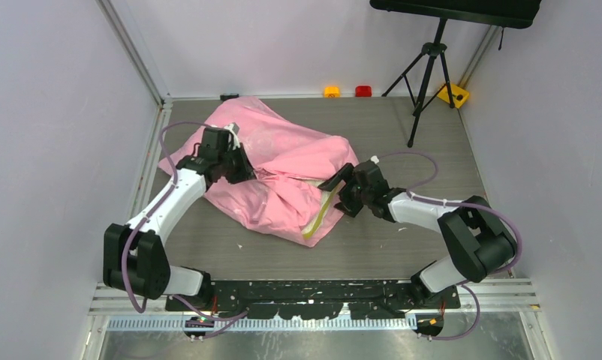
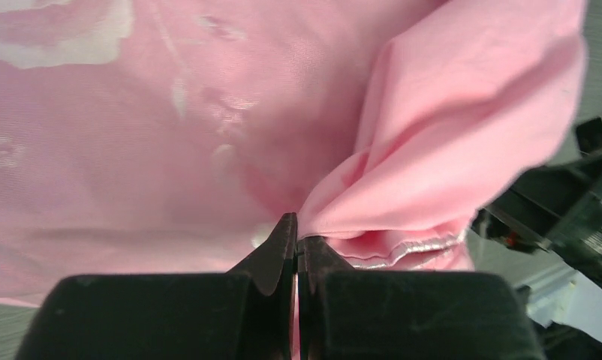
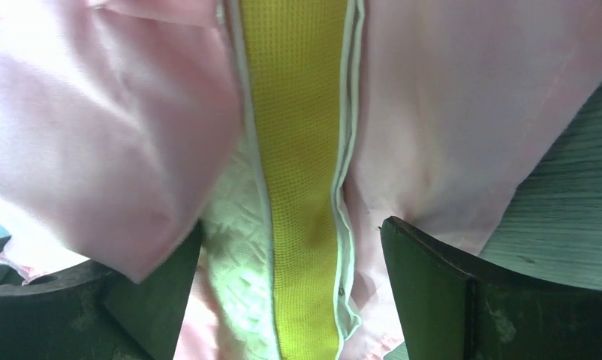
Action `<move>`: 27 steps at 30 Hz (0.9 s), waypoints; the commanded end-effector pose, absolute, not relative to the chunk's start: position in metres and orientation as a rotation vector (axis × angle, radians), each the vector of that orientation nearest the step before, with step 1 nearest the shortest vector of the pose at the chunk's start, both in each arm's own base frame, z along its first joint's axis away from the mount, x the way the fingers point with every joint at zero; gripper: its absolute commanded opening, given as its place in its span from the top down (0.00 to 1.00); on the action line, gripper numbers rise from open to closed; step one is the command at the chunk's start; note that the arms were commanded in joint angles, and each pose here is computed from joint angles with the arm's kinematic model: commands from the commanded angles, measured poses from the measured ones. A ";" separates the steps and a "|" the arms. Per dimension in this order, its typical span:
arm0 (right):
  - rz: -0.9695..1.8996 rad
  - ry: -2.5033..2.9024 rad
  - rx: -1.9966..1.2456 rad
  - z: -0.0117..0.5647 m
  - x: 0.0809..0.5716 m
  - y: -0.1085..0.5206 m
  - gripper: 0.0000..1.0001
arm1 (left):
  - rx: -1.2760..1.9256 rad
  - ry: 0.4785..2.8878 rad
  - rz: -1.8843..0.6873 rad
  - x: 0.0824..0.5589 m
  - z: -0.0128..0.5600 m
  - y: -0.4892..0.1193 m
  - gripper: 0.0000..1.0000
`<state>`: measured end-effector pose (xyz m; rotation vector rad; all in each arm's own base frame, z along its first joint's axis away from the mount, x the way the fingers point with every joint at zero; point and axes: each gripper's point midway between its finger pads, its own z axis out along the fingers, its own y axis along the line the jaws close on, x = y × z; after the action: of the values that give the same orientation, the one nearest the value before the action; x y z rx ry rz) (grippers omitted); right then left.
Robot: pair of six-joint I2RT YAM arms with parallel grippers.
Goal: Remove the pillowcase from the pillow
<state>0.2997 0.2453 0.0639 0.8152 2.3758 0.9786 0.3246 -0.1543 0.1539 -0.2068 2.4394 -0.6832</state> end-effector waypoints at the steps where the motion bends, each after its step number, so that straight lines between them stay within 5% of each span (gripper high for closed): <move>1: 1.013 2.321 0.821 0.066 0.304 0.248 0.08 | -0.240 2.445 -0.438 0.337 0.136 -0.121 1.00; 9: 1.132 2.315 0.812 0.065 0.322 0.277 0.19 | -0.272 2.420 -0.337 0.348 0.135 -0.108 1.00; 12: 1.149 2.296 0.776 0.078 0.324 0.279 0.33 | -0.280 2.406 -0.266 0.352 0.139 -0.098 1.00; 20: 0.950 2.288 0.643 0.125 0.307 0.238 0.99 | -0.297 2.356 -0.098 0.358 0.159 -0.074 1.00; 27: 0.829 2.281 0.508 0.179 0.303 0.189 1.00 | -0.286 2.295 -0.142 0.364 0.185 -0.078 1.00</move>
<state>0.2970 0.2251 0.1423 0.6046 2.3083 0.9647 0.3534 -0.0878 0.1504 -0.2841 2.3936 -0.1750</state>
